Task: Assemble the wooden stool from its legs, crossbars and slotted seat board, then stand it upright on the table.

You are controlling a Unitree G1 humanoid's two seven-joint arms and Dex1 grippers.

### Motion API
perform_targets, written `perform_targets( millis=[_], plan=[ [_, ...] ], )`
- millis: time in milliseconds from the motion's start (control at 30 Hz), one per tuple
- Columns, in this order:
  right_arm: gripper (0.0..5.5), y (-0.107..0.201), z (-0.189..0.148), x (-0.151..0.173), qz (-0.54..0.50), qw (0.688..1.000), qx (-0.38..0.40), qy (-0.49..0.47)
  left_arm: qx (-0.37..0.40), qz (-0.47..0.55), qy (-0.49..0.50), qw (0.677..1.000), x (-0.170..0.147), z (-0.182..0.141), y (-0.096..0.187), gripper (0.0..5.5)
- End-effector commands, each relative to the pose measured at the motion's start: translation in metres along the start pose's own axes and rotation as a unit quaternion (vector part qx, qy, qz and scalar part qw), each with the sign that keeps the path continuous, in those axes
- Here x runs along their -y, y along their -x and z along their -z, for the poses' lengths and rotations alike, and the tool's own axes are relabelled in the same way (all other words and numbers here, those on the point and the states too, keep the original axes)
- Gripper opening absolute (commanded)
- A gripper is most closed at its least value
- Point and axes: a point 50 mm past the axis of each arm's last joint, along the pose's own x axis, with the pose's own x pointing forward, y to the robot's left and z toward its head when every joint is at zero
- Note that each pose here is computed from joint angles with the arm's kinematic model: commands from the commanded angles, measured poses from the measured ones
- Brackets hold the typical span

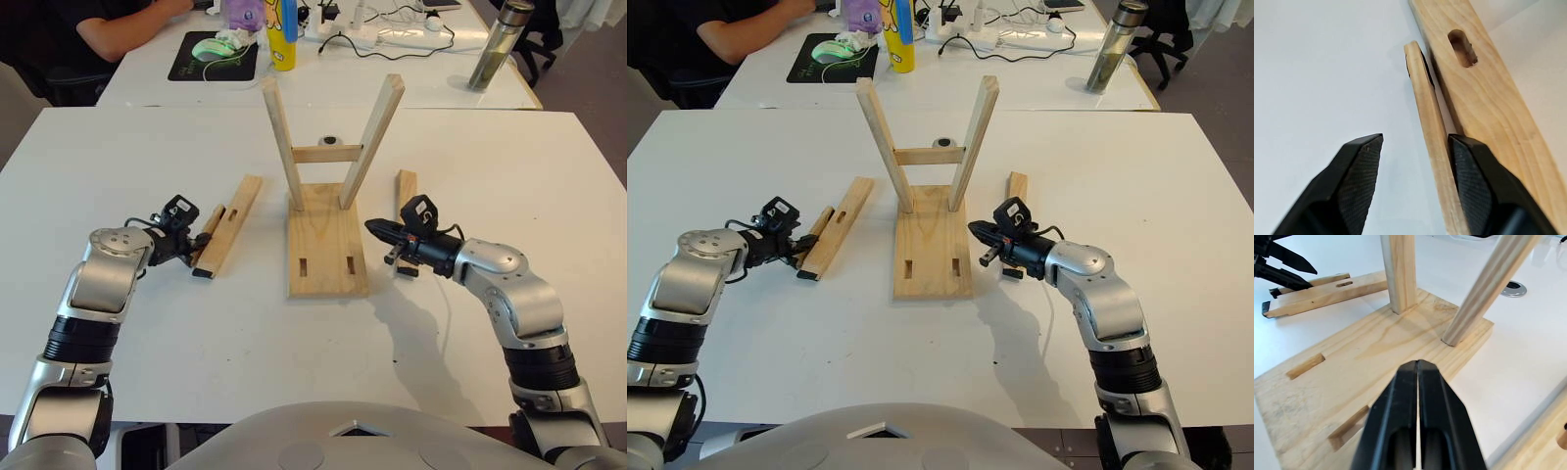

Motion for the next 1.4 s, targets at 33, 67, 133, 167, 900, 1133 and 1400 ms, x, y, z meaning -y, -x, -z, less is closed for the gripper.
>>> perform_targets(
  millis=[33, 67, 133, 167, 900, 1133, 1400],
  plan=[
    [0.0, -0.003, -0.001, 0.001, 0.003, 1.0, 0.001, 0.006, -0.003, 0.021, 0.022, 1.0, 0.004, 0.004, -0.002, 2.47],
    [0.0, -0.003, -0.001, 0.002, 0.003, 1.0, 0.0, 0.007, 0.0, 0.03, 0.03, 0.999, 0.006, 0.004, -0.002, 2.32],
    [0.0, -0.002, -0.001, 0.003, 0.007, 1.0, -0.002, 0.009, -0.007, 0.041, 0.03, 0.999, 0.01, 0.007, -0.003, 2.11],
    [0.0, -0.002, -0.002, 0.004, 0.008, 1.0, -0.002, 0.01, -0.013, 0.043, 0.026, 0.999, 0.011, 0.009, -0.004, 1.93],
    [0.71, 0.014, -0.053, -0.025, -0.139, 0.957, 0.195, -0.163, 0.244, 0.281, 0.151, 0.916, -0.007, -0.029, 0.049, 0.41],
    [1.82, 0.02, -0.07, -0.026, -0.189, 0.905, 0.267, -0.272, 0.323, 0.442, 0.192, 0.815, 0.018, -0.066, 0.076, 0.41],
    [3.02, 0.009, -0.076, -0.037, -0.223, 0.877, 0.278, -0.323, 0.33, 0.512, 0.22, 0.762, 0.049, -0.085, 0.065, 0.41]
  ],
)
